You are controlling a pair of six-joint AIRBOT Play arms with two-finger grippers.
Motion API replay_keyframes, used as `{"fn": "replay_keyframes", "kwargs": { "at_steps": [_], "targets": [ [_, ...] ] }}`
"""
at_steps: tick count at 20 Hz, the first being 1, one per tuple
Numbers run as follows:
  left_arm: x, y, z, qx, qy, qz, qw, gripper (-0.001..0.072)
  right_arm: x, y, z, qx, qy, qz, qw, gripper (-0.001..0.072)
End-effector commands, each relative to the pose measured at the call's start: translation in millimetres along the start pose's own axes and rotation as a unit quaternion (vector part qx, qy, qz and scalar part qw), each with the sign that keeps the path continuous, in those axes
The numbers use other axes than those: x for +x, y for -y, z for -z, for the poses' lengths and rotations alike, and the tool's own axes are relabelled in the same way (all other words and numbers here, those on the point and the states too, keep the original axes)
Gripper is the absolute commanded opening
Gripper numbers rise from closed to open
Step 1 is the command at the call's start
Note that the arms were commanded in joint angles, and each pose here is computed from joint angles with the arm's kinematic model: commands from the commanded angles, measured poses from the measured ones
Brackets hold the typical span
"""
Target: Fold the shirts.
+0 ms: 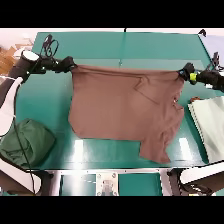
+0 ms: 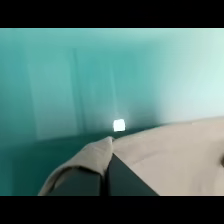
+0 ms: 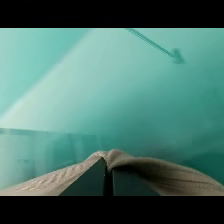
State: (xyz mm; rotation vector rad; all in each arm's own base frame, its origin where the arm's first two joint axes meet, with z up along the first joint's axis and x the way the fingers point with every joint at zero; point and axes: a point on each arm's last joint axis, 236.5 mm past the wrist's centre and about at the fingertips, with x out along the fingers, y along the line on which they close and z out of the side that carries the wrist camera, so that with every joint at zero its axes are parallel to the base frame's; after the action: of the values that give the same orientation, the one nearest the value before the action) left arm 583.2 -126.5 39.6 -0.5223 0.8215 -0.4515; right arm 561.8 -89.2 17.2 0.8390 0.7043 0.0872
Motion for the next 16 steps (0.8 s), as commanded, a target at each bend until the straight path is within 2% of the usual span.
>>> {"fn": "replay_keyframes", "kwargs": {
  "at_steps": [1,4,7,11,16],
  "targets": [
    [-0.7,4.2,-37.7,0.007,0.055,0.001,0.998,0.0021,17.3,-31.0,-31.0,-0.027,0.014,-0.038,0.999,0.0015],
    [-3.1,8.0,-42.6,0.022,0.06,0.003,0.998,0.0021,10.4,-59.6,-51.7,-0.056,0.036,-0.055,0.996,0.0015],
    [-2.0,12.4,-29.1,0.024,0.032,0.013,0.999,0.0021,9.8,-58.4,-43.0,-0.066,0.015,-0.051,0.996,0.0015],
    [1.9,-1.8,-18.7,0.046,0.012,-0.013,0.999,0.0021,12.5,-26.4,-30.4,-0.085,-0.013,0.015,0.996,0.0015],
    [23.0,-33.3,34.2,0.034,-0.064,-0.029,0.997,0.0021,13.6,26.7,12.7,-0.113,-0.09,0.09,0.985,0.0015]
  ]
}}
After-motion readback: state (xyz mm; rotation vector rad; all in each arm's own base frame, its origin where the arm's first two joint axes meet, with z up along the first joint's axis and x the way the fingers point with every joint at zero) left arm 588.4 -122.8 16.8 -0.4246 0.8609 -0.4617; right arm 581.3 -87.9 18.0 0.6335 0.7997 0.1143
